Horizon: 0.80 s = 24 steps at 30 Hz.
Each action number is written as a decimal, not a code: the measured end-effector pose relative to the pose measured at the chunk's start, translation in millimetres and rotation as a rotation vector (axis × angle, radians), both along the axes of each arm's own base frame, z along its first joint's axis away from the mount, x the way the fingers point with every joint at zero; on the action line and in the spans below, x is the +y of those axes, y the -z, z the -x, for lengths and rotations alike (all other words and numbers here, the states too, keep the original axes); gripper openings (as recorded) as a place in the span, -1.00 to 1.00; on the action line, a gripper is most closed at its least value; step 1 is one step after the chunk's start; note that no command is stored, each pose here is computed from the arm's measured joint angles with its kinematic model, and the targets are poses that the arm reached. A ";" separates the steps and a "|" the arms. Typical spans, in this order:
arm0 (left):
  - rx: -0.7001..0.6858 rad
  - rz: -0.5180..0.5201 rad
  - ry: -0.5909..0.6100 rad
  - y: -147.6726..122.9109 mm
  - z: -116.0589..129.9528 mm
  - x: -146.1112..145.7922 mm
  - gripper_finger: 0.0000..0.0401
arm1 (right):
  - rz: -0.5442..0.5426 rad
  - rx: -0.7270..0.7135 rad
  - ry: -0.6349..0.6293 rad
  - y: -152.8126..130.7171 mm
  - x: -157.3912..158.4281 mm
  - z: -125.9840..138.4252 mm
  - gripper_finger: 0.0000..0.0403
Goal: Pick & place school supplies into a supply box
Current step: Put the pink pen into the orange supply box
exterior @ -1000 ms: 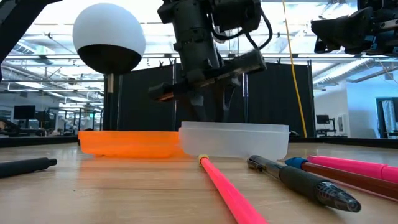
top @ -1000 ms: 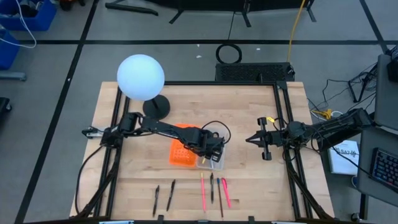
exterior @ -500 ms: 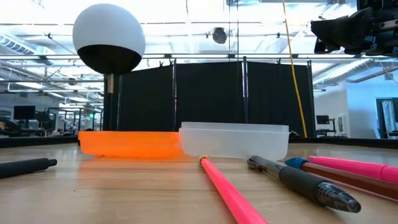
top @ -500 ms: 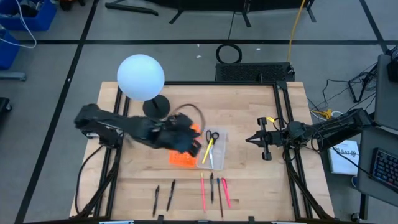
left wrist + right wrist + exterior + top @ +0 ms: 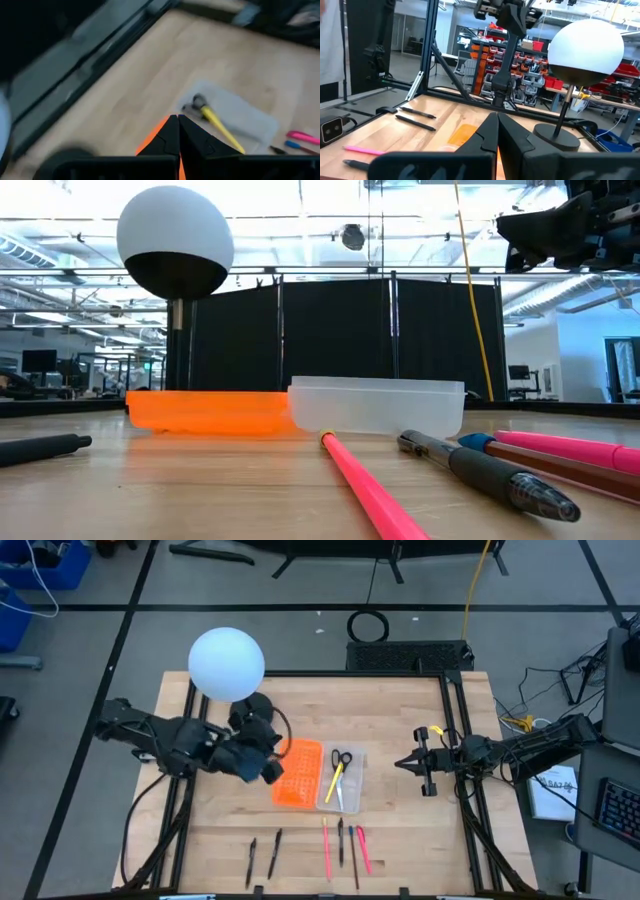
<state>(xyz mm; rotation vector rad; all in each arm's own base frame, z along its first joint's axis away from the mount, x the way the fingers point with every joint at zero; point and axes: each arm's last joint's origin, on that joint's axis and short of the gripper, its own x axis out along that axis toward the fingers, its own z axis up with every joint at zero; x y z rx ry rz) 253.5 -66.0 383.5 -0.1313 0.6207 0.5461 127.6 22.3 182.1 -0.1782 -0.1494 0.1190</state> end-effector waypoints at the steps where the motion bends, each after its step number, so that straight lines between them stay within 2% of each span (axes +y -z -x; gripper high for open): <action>1: -0.032 -0.021 0.064 3.0 2.7 4.3 -0.98 | -0.004 0.001 -0.001 0.1 0.0 0.0 -1.00; 2: -0.071 -0.038 0.136 6.3 6.1 8.4 -0.98 | -0.010 0.007 -0.002 0.6 0.0 -0.1 -1.00; 7: -0.332 -0.124 0.644 38.8 26.9 18.1 -0.98 | -0.045 0.038 -0.007 3.0 0.1 -0.4 -1.00; 9: -0.422 -0.153 0.726 54.0 39.3 22.3 -0.99 | -0.046 0.037 -0.007 3.0 0.1 -0.4 -1.00; 12: -0.503 -0.172 0.637 73.6 56.6 32.5 -0.98 | -0.043 0.047 -0.011 3.9 0.2 -0.4 -1.00; 15: -0.490 -0.186 0.542 93.3 75.7 41.3 -0.98 | -0.024 0.085 -0.010 7.9 0.3 -0.8 -1.00; 18: -0.478 -0.227 0.554 110.9 97.8 47.4 -0.99 | 0.001 0.080 -0.006 7.7 0.3 -0.9 -1.00; 21: -0.577 -0.257 0.581 123.6 117.3 53.0 -0.98 | 0.032 0.026 -0.001 2.9 0.2 -0.5 -1.00; 24: -0.642 -0.231 0.568 136.9 132.2 58.1 -0.99 | 0.017 -0.013 -0.001 -1.0 0.1 0.0 -1.00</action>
